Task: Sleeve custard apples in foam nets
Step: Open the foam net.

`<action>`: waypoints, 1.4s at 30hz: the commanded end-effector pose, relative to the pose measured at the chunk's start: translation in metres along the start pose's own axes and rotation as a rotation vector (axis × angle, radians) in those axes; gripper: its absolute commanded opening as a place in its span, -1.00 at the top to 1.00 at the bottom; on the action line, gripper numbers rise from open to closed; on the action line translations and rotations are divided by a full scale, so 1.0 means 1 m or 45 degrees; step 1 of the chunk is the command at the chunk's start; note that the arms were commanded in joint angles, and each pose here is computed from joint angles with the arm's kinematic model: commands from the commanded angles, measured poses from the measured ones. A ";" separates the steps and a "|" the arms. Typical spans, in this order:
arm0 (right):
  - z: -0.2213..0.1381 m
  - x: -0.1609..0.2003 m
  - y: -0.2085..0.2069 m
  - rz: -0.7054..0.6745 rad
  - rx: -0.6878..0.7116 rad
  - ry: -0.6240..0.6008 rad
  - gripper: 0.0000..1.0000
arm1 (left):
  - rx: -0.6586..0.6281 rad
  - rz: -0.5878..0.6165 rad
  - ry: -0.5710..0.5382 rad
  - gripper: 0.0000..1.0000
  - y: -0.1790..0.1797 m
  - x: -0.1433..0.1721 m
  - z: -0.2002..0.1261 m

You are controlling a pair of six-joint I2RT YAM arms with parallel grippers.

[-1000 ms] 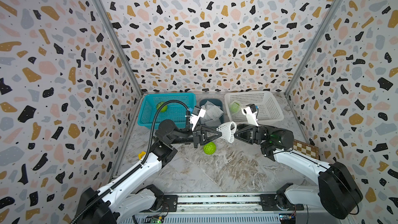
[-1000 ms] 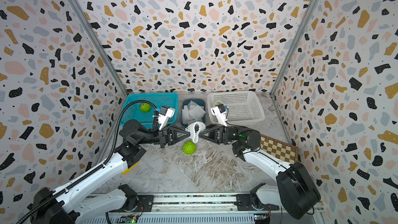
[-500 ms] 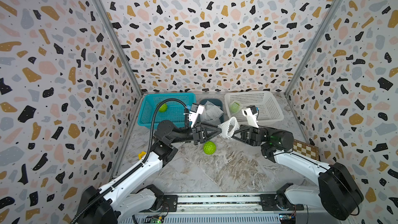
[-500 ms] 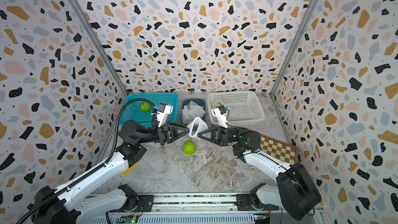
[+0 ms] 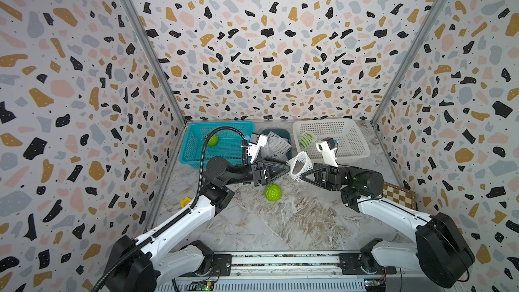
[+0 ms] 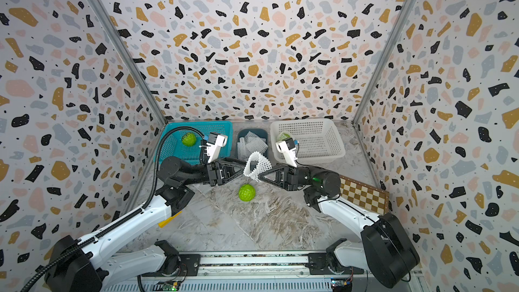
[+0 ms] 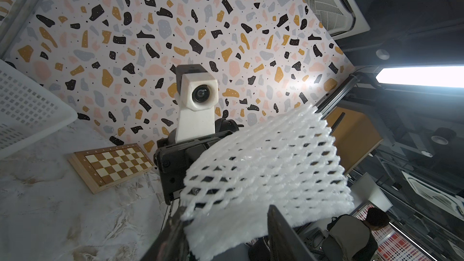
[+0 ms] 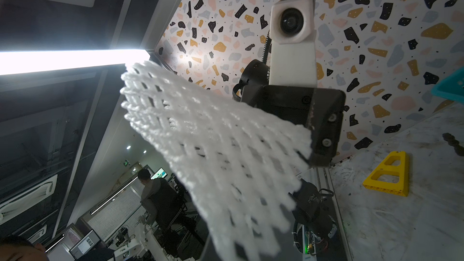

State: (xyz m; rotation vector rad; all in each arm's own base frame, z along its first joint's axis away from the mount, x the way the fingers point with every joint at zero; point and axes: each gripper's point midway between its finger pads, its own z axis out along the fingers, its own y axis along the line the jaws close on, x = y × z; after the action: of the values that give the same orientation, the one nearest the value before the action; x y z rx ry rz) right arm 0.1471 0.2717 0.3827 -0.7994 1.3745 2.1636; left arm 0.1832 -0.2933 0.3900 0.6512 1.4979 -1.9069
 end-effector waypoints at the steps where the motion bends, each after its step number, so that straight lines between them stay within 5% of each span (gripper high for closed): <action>1: -0.001 0.011 0.049 -0.323 -0.165 0.042 1.00 | 0.097 0.060 -0.046 0.03 -0.019 -0.012 -0.001; 13: -0.003 0.008 0.047 -0.327 -0.147 0.042 1.00 | 0.074 0.017 -0.040 0.94 -0.012 -0.010 -0.003; 16: -0.003 0.004 0.048 -0.346 -0.137 0.035 0.99 | 0.073 0.014 -0.032 1.00 -0.012 -0.009 -0.003; 19: -0.004 -0.002 0.049 -0.364 -0.111 0.007 0.43 | 0.067 0.012 -0.028 1.00 -0.010 -0.008 -0.003; 24: -0.008 -0.014 0.050 -0.409 -0.052 -0.040 0.20 | 0.056 -0.003 -0.027 1.00 -0.006 -0.007 -0.003; 35: -0.011 -0.020 0.033 -0.353 -0.001 -0.092 0.60 | 0.033 -0.028 -0.042 1.00 -0.001 -0.005 -0.004; 39: -0.011 -0.024 0.015 -0.297 0.077 -0.101 1.00 | -0.023 -0.047 -0.062 1.00 0.008 -0.003 -0.007; 42: -0.013 -0.023 0.001 -0.251 0.128 -0.100 1.00 | -0.096 -0.064 -0.098 1.00 0.018 -0.004 -0.011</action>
State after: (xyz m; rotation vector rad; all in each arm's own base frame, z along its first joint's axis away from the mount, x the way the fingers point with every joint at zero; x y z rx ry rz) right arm 0.1614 0.2576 0.3933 -0.7756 1.2953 1.9799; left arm 0.1955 -0.2914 0.3769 0.5322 1.5635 -1.9379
